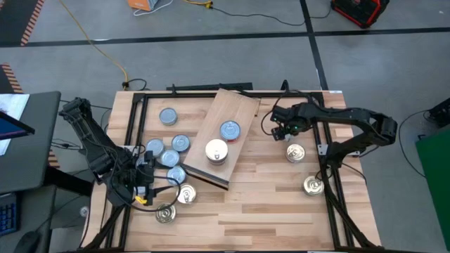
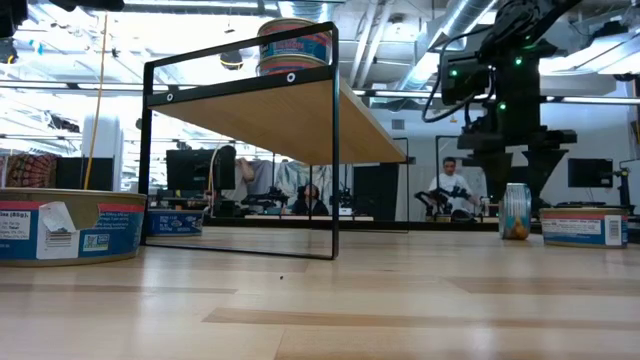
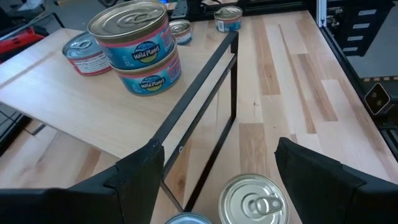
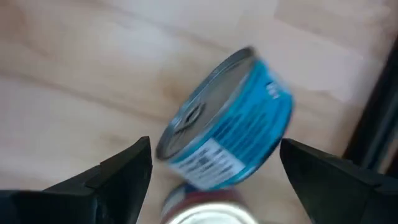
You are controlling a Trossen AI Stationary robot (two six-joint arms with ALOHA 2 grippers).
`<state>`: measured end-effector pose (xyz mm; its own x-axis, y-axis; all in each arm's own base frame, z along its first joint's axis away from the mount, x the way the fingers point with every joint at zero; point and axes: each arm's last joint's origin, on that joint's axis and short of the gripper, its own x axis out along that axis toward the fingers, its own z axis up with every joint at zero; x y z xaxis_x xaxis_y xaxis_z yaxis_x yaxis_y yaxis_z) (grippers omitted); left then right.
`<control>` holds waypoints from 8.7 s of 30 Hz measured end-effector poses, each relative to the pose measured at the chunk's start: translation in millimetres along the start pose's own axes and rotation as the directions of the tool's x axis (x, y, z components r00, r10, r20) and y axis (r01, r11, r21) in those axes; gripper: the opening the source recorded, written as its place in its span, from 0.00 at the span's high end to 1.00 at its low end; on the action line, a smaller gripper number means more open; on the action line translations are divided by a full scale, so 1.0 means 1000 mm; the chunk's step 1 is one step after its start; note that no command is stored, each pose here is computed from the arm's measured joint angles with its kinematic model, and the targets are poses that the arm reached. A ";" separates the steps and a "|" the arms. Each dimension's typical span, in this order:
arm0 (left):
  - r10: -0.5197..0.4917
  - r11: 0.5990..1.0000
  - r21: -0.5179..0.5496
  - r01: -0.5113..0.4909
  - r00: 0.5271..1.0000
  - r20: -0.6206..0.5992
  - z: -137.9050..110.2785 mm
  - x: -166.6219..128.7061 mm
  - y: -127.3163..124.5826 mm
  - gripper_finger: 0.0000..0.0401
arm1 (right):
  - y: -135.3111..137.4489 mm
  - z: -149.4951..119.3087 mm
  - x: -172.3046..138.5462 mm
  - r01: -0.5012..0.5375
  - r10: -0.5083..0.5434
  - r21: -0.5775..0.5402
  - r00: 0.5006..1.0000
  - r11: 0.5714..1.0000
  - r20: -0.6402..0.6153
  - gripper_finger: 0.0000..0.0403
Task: Stack canned seafood by type on shelf
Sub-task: Stack the yellow blue tuna can on top of the red tuna can on the shelf, then stack the blue pink tuna can on top of the blue pink tuna can on the shelf
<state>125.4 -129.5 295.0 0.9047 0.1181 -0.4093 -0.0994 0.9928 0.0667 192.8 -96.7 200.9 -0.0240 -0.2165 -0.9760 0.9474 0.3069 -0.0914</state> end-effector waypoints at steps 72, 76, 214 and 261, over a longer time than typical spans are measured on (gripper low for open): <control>-0.007 1.000 -0.001 0.007 1.000 -0.003 0.000 0.000 0.000 0.26 | 0.077 0.067 -0.165 -0.733 0.846 -0.468 0.529 0.494 0.064 0.58; -0.011 1.000 -0.021 0.011 1.000 -0.003 0.000 0.000 0.000 0.26 | 0.090 0.081 -0.143 -0.779 0.845 -0.386 0.535 0.493 -0.002 0.55; -0.143 0.981 -0.146 0.131 0.987 -0.075 0.001 -0.001 -0.004 0.26 | 0.072 -0.123 -0.026 0.037 -0.047 -0.674 0.999 0.738 0.003 0.34; -0.239 0.955 -0.216 0.204 0.960 -0.148 -0.003 -0.001 -0.008 0.26 | 0.085 -0.280 -0.066 -0.051 -0.046 -0.339 0.961 0.939 -0.273 0.04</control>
<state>124.7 -137.5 292.4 0.8309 -0.1208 -0.5432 0.0006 0.9763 -0.2163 185.5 203.5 202.5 -0.1537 0.0306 -0.9876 0.7828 0.6138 -0.1027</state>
